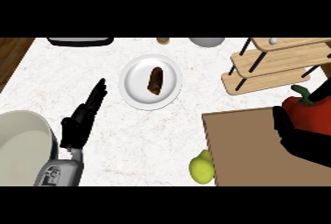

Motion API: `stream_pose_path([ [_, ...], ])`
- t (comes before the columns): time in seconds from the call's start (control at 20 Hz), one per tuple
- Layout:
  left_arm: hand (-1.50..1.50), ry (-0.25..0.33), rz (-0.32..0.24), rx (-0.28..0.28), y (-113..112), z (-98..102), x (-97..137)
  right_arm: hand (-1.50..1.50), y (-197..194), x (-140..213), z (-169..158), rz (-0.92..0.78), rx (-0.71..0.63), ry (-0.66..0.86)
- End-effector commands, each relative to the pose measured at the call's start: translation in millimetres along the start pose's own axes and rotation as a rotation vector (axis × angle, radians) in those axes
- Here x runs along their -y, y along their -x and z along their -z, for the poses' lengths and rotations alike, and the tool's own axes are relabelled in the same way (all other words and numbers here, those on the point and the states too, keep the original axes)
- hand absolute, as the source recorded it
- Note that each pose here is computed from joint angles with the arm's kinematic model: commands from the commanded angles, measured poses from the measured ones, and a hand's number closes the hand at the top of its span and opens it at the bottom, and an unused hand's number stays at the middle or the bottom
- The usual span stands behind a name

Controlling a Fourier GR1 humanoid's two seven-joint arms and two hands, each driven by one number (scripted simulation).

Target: Pick the bell pepper from the tray and place it in the tiered shelf

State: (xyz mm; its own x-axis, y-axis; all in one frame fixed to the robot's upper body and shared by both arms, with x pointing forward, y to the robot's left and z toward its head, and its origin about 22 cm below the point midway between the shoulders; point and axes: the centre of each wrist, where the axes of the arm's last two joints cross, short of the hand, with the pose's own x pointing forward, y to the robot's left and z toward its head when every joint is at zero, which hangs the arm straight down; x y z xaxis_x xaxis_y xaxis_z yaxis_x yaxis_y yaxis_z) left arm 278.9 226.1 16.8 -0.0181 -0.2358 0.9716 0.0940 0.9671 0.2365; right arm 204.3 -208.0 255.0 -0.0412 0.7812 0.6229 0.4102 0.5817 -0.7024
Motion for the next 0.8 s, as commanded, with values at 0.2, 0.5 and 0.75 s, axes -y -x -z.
stream_pose_path([
  [0.2,0.0,0.016,-0.008,0.008,1.8,6.4,9.1,1.5,-14.9,53.7,45.9,0.02,-0.002,0.109],
  [0.5,0.0,-0.002,-0.005,-0.001,11.3,11.9,-10.2,1.5,-2.0,61.9,83.4,0.003,0.014,0.188],
  [0.75,0.0,0.009,-0.017,0.0,-1.4,8.8,10.1,1.5,9.8,67.9,99.6,-0.039,0.039,0.205],
])
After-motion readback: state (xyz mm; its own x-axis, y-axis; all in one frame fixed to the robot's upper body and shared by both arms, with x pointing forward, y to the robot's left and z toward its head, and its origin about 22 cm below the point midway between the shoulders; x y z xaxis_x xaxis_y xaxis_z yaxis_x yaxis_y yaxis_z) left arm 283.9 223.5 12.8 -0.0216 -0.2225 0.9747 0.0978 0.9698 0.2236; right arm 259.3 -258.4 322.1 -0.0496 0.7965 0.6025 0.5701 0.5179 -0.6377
